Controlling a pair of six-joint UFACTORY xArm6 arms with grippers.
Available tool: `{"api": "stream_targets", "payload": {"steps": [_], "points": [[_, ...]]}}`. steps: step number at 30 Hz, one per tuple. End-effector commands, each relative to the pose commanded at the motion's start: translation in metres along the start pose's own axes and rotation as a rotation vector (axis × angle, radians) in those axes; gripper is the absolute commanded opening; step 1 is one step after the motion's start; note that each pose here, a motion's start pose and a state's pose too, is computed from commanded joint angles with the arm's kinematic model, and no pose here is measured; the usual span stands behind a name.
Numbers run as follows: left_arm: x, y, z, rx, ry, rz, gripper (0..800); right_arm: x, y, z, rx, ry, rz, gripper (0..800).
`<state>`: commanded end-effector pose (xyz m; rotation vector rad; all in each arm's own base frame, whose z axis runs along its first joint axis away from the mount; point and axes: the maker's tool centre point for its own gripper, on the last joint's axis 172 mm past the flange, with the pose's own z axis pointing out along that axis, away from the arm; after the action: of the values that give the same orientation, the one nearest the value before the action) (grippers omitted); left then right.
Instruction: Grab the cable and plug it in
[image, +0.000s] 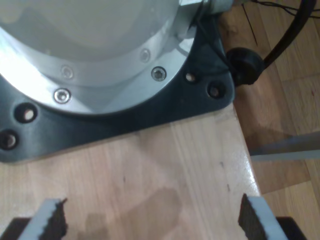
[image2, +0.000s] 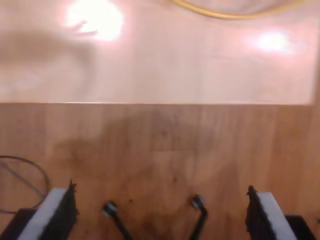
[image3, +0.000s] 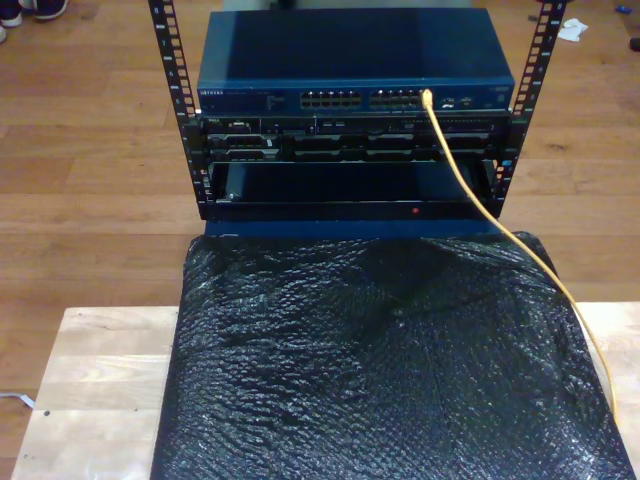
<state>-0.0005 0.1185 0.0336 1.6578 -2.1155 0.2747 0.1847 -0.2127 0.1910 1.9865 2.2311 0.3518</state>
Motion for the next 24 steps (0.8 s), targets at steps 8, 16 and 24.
{"api": "stream_targets", "payload": {"steps": [8,16,24], "points": [[0.0,0.0,0.0,-0.001,0.0,0.001,800,-0.003,-0.06,0.005,0.158,-0.027,-0.065,798],[0.0,0.0,0.0,0.0,0.0,0.0,800,0.002,-0.12,0.014,0.23,-0.023,-0.035,798],[0.0,0.0,0.0,-0.001,0.0,0.001,800,0.029,-0.164,0.04,0.228,0.055,-0.046,798]]}}
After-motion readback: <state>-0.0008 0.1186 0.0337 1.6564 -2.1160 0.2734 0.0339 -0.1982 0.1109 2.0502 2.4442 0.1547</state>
